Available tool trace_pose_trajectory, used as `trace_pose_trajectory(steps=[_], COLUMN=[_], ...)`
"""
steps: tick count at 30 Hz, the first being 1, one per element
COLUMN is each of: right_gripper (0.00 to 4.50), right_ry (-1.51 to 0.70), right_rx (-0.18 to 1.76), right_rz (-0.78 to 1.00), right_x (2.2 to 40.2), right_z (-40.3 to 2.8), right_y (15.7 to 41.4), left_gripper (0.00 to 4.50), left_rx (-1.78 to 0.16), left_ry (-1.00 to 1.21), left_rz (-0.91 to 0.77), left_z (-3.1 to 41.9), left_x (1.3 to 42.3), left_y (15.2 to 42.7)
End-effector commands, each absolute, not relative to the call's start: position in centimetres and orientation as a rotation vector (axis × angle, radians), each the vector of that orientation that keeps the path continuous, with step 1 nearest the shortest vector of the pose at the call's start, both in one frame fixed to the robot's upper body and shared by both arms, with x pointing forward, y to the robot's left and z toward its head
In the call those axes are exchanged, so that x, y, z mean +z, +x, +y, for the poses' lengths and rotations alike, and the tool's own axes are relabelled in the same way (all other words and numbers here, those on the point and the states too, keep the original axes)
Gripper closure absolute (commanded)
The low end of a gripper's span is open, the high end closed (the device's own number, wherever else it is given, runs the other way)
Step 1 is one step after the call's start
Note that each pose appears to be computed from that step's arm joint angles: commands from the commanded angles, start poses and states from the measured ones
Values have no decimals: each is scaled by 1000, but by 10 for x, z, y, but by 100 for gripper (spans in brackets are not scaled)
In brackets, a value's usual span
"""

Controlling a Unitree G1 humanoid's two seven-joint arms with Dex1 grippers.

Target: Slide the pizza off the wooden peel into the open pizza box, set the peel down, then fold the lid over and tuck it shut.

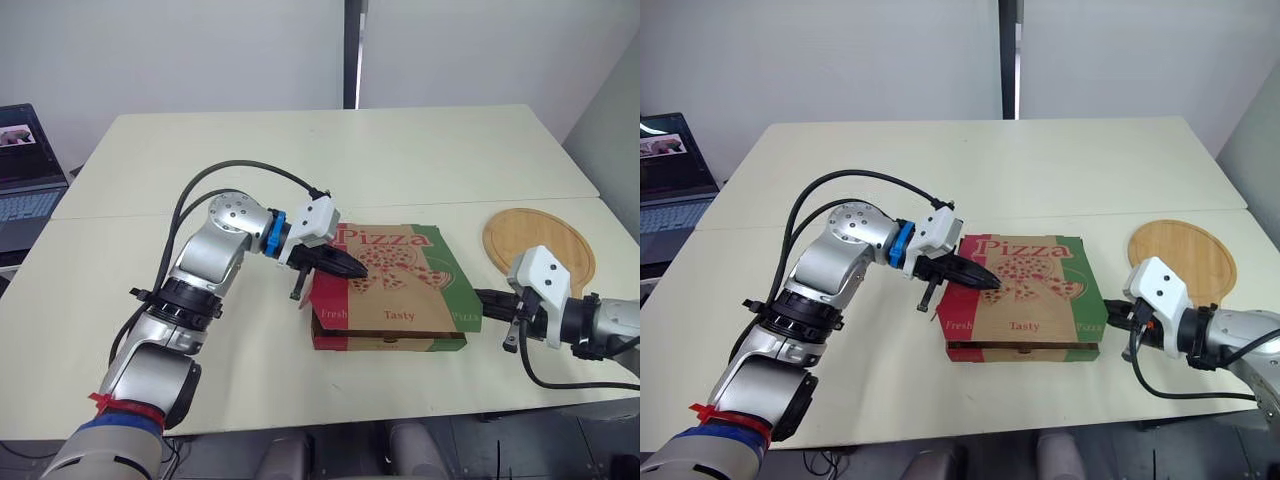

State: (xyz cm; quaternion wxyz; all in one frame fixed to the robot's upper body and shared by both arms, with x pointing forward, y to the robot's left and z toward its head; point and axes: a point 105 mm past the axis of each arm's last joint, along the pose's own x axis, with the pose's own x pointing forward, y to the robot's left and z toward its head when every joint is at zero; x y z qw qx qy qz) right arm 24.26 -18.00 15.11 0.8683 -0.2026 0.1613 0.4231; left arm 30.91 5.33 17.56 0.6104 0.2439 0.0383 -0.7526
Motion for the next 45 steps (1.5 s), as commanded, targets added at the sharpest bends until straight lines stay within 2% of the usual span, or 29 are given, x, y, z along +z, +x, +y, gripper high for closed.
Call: trace_pose_trajectory(steps=[1,6,11,12,14,16,20,25,28,39,45], right_gripper=[447,447,447,431,388,325,177,4,4,4,4], right_ry=[-460,-477,-523,-529,-533,-498,-444,-446,-496,-581,-493], right_rx=[908,876,748,718,684,718,854,975,1024,974,1040], right_rz=[302,312,325,313,295,268,244,279,326,297,282], right_x=[156,154,165,172,182,194,206,199,186,174,185], right_z=[-173,-180,-213,-221,-230,-227,-200,-175,-167,-168,-161], right_y=[238,236,239,240,241,236,223,210,205,224,213], left_gripper=[450,450,450,450,450,450,450,450,450,450,450], left_rx=[-1754,-1750,-1738,-1736,-1732,-1729,-1727,-1727,-1729,-1733,-1726], left_ry=[638,659,640,639,638,638,636,632,629,622,625], left_rz=[58,70,61,61,60,59,59,55,54,49,45], left_z=[50,49,49,49,50,50,51,50,49,49,50], left_x=[176,170,174,175,175,176,176,177,177,180,180], left_y=[305,305,307,307,308,309,309,309,309,309,310])
